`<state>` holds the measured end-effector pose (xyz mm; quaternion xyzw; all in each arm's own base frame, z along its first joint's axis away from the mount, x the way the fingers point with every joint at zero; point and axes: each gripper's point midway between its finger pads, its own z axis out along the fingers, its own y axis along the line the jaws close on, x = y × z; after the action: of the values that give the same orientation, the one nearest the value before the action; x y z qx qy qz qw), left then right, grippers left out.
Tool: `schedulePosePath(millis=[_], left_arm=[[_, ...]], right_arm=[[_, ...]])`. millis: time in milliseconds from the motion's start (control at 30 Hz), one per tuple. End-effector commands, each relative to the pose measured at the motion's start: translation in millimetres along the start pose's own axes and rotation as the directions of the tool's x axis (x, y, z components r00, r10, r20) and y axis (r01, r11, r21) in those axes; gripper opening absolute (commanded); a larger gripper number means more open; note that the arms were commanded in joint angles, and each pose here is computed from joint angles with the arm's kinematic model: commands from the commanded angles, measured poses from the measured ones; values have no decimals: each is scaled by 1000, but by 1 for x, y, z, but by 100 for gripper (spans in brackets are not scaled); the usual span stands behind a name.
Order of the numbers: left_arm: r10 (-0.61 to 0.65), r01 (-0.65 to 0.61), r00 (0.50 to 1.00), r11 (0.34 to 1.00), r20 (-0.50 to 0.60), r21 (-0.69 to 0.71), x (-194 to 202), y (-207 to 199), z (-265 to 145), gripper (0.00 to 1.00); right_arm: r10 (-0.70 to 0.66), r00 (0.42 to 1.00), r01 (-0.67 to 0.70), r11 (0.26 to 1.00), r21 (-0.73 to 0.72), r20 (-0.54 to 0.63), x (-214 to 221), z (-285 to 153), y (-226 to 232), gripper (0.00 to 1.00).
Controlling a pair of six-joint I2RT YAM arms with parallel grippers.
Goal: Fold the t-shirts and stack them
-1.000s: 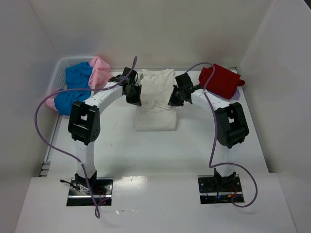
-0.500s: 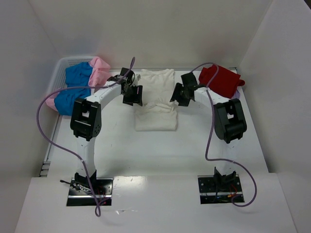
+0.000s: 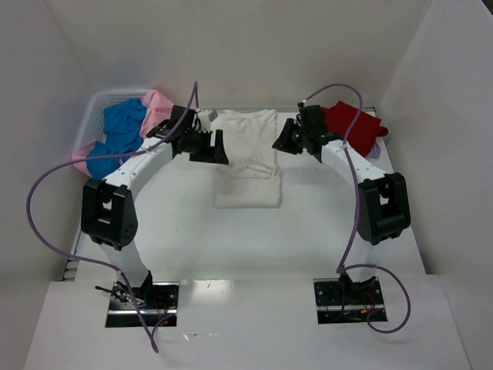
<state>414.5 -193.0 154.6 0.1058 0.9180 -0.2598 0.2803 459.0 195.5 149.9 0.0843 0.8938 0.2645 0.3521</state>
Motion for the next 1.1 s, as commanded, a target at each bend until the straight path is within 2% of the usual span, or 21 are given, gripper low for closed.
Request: schedulePosePath(millis=[0,133,233,633,1067], left_arm=[[67,-57,997,973,-34,223,34,-57,3,82],[45,-18,995,955,-86,295,67,-74,16,82],[39,-8,995,947,-91,322,73,-82,27,84],[-76,104,988,970,-131,220,93,-51,71,86],[-134,155,970,983,-202,94,119,-26,93,86]], right_arm=[[-73,997,70,987,-142,-13,15,-19,29,29],[-115,990,96,973,-210,-76,47,-14,48,33],[-92,985,60,976,-208,-144,74,-1,48,34],[-66,954,35,993,-111,-292,128,47,15,34],[-99,978,98,995,-13,-185,87,85,9,34]])
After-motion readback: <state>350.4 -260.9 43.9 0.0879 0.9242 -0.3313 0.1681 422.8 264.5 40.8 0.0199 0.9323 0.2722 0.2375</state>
